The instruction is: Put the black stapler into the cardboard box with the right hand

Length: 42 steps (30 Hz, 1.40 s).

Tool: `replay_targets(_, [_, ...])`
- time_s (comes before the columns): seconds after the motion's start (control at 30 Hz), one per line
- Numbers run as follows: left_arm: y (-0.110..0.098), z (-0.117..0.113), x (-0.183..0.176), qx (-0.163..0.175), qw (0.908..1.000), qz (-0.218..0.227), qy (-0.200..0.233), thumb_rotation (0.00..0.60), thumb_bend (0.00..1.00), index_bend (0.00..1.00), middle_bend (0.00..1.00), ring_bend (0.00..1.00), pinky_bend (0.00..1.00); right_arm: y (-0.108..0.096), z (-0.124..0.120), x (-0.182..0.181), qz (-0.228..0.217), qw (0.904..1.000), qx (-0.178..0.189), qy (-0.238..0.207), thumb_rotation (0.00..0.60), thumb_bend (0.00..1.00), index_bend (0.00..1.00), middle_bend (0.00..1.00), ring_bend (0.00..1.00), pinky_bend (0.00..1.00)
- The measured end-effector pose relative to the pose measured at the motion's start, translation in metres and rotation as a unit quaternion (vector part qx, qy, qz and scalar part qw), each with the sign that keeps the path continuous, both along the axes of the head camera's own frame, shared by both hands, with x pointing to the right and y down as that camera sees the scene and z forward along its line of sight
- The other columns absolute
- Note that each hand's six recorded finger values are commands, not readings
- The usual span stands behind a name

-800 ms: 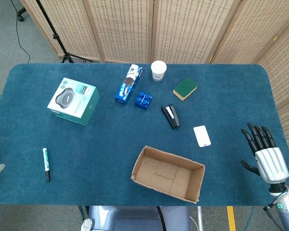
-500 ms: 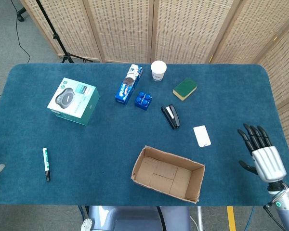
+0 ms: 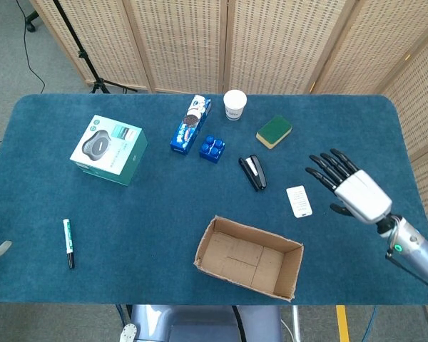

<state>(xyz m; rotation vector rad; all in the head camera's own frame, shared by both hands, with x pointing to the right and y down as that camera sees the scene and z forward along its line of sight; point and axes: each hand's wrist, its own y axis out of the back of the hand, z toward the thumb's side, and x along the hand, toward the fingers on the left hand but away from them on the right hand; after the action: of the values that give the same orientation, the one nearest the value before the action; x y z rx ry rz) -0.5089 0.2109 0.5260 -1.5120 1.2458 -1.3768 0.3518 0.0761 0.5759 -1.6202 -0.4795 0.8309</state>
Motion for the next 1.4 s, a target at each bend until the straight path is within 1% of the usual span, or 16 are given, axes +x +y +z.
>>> replay_targets(0.1, [-0.002,0.003,0.000,-0.004,1.0000,-0.002,-0.004,0.600,0.00,0.00,0.00,0.00,0.00,-0.020,0.005,-0.013,-0.044,0.9986,0.014,0.025,0.600,0.00,0.13,0.00,0.00,0.01])
replay_targets(0.2, [-0.005,0.008,0.000,-0.012,0.9999,-0.005,-0.008,0.600,0.00,0.00,0.00,0.00,0.00,-0.037,0.014,-0.030,-0.087,0.9944,0.024,0.055,0.600,0.00,0.13,0.00,0.00,0.01])
replay_targets(0.3, [-0.009,0.016,-0.001,-0.023,0.9996,-0.009,-0.013,0.600,0.00,0.00,0.00,0.00,0.00,-0.052,0.029,-0.057,-0.133,0.9859,0.039,0.094,0.600,0.00,0.13,0.00,0.00,0.01])
replay_targets(0.4, [-0.015,0.023,-0.001,-0.032,0.9992,-0.013,-0.019,0.600,0.00,0.00,0.00,0.00,0.00,-0.066,0.050,-0.091,-0.182,0.9697,0.063,0.150,0.600,0.02,0.13,0.00,0.00,0.01])
replay_targets(0.43, [-0.016,0.024,-0.001,-0.034,0.9992,-0.014,-0.019,0.600,0.00,0.00,0.00,0.00,0.00,-0.068,0.055,-0.098,-0.194,0.9647,0.069,0.165,0.600,0.06,0.13,0.00,0.00,0.01])
replay_targets(0.5, [-0.017,0.026,-0.001,-0.036,0.9990,-0.015,-0.020,0.600,0.00,0.00,0.00,0.00,0.00,-0.072,0.064,-0.111,-0.212,0.9556,0.078,0.189,0.600,0.19,0.13,0.00,0.00,0.01])
replay_targets(0.53, [-0.017,0.027,-0.001,-0.037,0.9990,-0.015,-0.020,0.600,0.00,0.00,0.00,0.00,0.00,-0.073,0.070,-0.118,-0.220,0.9509,0.081,0.201,0.600,0.27,0.13,0.00,0.00,0.01])
replay_targets(0.57, [-0.018,0.027,-0.001,-0.039,0.9989,-0.016,-0.020,0.600,0.00,0.00,0.00,0.00,0.00,-0.074,0.073,-0.122,-0.226,0.9480,0.083,0.208,0.600,0.35,0.13,0.00,0.00,0.01])
replay_targets(0.63, [-0.019,0.029,-0.002,-0.041,0.9988,-0.018,-0.020,0.600,0.00,0.00,0.00,0.00,0.00,-0.074,0.078,-0.132,-0.237,0.9419,0.089,0.221,0.600,0.45,0.13,0.00,0.00,0.01])
replay_targets(0.67, [-0.019,0.029,-0.003,-0.042,0.9987,-0.019,-0.020,0.600,0.00,0.00,0.00,0.00,0.00,-0.074,0.080,-0.137,-0.242,0.9396,0.092,0.224,0.600,0.49,0.14,0.00,0.00,0.01])
replay_targets(0.73, [-0.021,0.030,-0.004,-0.043,0.9987,-0.020,-0.020,0.600,0.00,0.00,0.00,0.00,0.00,-0.072,0.083,-0.148,-0.251,0.9364,0.096,0.226,0.600,0.53,0.14,0.00,0.00,0.01])
replay_targets(0.87, [-0.021,0.031,-0.005,-0.048,0.9984,-0.021,-0.020,0.600,0.00,0.00,0.00,0.00,0.00,-0.069,0.087,-0.166,-0.263,0.9308,0.109,0.230,0.600,0.55,0.14,0.00,0.00,0.01])
replay_targets(1.0, [-0.020,0.034,-0.004,-0.053,0.9982,-0.019,-0.020,0.600,0.00,0.00,0.00,0.00,0.00,-0.069,0.096,-0.182,-0.270,0.9211,0.122,0.253,0.600,0.56,0.14,0.00,0.00,0.01])
replay_targets(1.2, [-0.019,0.034,-0.002,-0.054,0.9982,-0.017,-0.019,0.600,0.00,0.00,0.00,0.00,0.00,-0.068,0.117,-0.204,-0.266,0.9111,0.131,0.286,0.600,0.57,0.15,0.00,0.00,0.01])
replay_targets(1.33, [-0.019,0.035,-0.003,-0.056,0.9980,-0.021,-0.021,0.600,0.00,0.00,0.00,0.00,0.00,-0.066,0.134,-0.216,-0.265,0.9024,0.134,0.313,0.600,0.59,0.16,0.00,0.00,0.01])
replay_targets(1.4, [-0.019,0.035,-0.005,-0.056,0.9979,-0.024,-0.021,0.600,0.00,0.00,0.00,0.00,0.00,-0.063,0.140,-0.220,-0.264,0.9005,0.134,0.318,0.600,0.59,0.17,0.00,0.00,0.01])
